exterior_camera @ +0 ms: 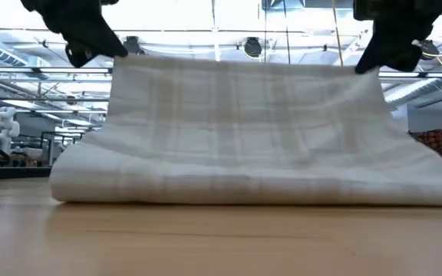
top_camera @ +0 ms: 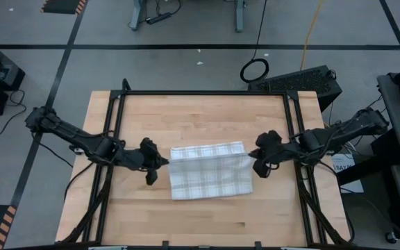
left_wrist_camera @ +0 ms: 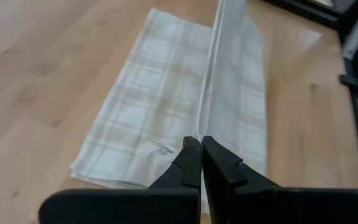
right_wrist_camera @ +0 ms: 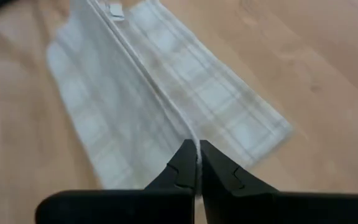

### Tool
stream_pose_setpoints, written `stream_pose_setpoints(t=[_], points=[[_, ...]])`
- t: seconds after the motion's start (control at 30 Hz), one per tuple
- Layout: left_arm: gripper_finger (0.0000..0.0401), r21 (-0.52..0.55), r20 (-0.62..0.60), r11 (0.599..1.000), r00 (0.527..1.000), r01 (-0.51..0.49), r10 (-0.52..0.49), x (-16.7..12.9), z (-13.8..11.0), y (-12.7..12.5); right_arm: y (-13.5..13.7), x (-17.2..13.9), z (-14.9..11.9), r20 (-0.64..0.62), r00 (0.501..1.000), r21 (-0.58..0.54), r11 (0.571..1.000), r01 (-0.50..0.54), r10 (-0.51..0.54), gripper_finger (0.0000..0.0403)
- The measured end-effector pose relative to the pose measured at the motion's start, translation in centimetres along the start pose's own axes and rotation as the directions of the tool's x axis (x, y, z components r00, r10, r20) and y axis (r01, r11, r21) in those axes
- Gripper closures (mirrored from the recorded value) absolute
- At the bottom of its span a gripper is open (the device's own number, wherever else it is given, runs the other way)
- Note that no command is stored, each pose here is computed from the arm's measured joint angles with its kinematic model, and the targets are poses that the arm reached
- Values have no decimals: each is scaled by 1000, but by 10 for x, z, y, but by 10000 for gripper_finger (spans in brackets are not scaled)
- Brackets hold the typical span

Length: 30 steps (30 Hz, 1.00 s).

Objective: Roll towel
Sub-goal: Roll the white towel

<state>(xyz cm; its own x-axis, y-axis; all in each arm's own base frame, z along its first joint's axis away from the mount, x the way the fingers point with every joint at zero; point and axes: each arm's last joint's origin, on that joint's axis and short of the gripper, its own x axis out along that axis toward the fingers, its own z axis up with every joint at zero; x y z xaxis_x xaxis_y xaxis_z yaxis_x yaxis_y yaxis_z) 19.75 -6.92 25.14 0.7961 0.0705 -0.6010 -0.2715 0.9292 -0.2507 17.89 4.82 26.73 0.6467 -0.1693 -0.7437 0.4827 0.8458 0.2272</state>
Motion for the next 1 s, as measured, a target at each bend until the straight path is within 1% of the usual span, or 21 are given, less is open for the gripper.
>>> stream_pose_setpoints(t=[0.1,0.2,0.33,0.43,0.53,0.67,0.83,1.0], points=[[397,-13,3,1000,1000,-26,26,6,-1,5,-4,12,-2,-19,999,-15,999,43,-43,403],[397,-8,-14,997,997,-79,79,15,-7,11,-6,26,-5,-39,996,-1,997,83,-83,403],[397,0,-50,992,991,-127,126,30,-18,18,-9,43,-11,-83,987,18,990,143,-141,403],[397,-6,-52,990,988,-144,143,41,-21,20,-11,52,-16,-112,977,5,983,184,-182,403],[397,-8,-62,987,985,-163,163,51,-23,21,-12,56,-17,-107,969,-5,974,226,-225,403],[397,-20,-41,984,983,-178,177,58,-22,22,-13,57,-15,-77,967,4,970,243,-242,403],[397,-15,-37,966,966,-258,257,67,-23,28,-17,59,-12,-72,959,15,961,275,-273,403],[391,-19,-46,958,958,-285,284,78,-25,32,-23,64,-7,-42,944,35,944,328,-327,403]])
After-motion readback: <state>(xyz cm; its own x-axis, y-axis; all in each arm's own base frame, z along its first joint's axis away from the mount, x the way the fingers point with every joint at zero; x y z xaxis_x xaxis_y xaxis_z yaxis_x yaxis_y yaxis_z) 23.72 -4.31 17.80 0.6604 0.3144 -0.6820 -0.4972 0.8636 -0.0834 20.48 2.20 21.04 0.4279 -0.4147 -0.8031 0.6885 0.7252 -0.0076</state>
